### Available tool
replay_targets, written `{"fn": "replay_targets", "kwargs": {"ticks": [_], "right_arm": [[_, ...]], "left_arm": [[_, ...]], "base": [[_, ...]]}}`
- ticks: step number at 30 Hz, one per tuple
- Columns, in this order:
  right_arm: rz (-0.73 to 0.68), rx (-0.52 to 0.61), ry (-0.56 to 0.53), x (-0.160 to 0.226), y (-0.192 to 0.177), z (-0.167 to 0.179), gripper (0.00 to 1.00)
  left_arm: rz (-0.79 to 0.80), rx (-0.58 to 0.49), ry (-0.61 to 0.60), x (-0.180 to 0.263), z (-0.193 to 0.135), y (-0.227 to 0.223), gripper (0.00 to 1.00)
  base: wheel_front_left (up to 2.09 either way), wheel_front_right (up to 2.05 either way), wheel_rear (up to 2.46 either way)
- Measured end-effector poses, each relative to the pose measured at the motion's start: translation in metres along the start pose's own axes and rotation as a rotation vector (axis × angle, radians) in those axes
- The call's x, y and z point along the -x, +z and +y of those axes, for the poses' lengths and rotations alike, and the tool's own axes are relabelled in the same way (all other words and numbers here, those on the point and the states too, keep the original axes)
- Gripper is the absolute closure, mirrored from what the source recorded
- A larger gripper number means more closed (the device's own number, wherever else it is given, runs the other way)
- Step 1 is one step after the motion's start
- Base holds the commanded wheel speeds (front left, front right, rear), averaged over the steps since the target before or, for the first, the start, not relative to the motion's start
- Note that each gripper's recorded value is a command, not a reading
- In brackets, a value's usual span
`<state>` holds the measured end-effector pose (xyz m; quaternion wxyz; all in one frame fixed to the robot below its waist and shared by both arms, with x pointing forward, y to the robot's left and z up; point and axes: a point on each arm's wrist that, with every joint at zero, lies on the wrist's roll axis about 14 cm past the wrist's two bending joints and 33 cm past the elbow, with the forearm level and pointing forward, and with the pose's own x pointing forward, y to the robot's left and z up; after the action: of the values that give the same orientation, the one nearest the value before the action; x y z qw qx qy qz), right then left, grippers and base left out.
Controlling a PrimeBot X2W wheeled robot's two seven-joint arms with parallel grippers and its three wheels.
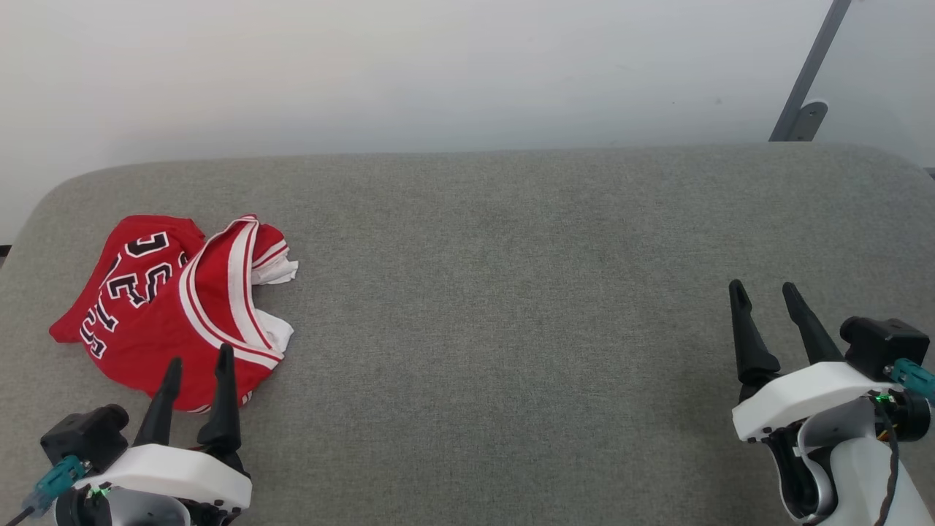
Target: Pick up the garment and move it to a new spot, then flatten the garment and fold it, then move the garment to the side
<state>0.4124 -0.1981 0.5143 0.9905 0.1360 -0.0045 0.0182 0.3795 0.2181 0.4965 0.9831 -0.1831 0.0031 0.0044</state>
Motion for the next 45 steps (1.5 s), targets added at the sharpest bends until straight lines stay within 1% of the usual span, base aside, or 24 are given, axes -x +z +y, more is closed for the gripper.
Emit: {"fn": "replay_targets", "kwargs": {"ticks": [6,15,18,23,26,31,37,39,45], "right_arm": [[-0.008,0.045,0.002,-0.003,0.0,0.002,0.0],[-0.044,0.113,-0.018,-0.005,0.007,-0.005,0.0],[-0.051,0.122,-0.018,-0.005,0.008,-0.005,0.0],[-0.056,0.134,-0.003,-0.009,0.006,0.002,0.0],[-0.053,0.145,0.027,-0.014,0.003,0.012,0.0],[-0.023,0.172,0.13,-0.025,-0.013,0.048,0.0],[0.024,0.189,0.311,-0.035,-0.038,0.113,0.0],[0.032,0.186,0.375,-0.037,-0.045,0.137,0.0],[0.067,0.195,0.535,-0.032,-0.065,0.195,0.0]], "left_arm": [[0.001,-0.052,-0.007,-0.001,0.001,-0.001,0.0],[-0.006,-0.121,-0.016,0.0,0.002,-0.001,0.0],[-0.003,-0.14,-0.017,0.001,0.003,-0.002,0.0],[0.005,-0.177,-0.001,0.006,0.01,-0.005,0.0],[-0.008,-0.175,0.029,0.011,0.018,-0.002,0.0],[-0.027,-0.202,0.098,0.027,0.038,0.005,0.0],[-0.051,-0.214,0.228,0.06,0.074,0.013,0.0],[-0.061,-0.218,0.278,0.074,0.086,0.016,0.0],[-0.081,-0.243,0.434,0.131,0.119,0.021,0.0]], "base": [[0.0,0.0,0.0],[0.0,0.0,0.0],[0.0,0.0,0.0],[0.0,0.0,0.0],[0.0,0.0,0.0],[0.0,0.0,0.0],[0.0,0.0,0.0],[0.0,0.0,0.0],[0.0,0.0,0.0]]}}
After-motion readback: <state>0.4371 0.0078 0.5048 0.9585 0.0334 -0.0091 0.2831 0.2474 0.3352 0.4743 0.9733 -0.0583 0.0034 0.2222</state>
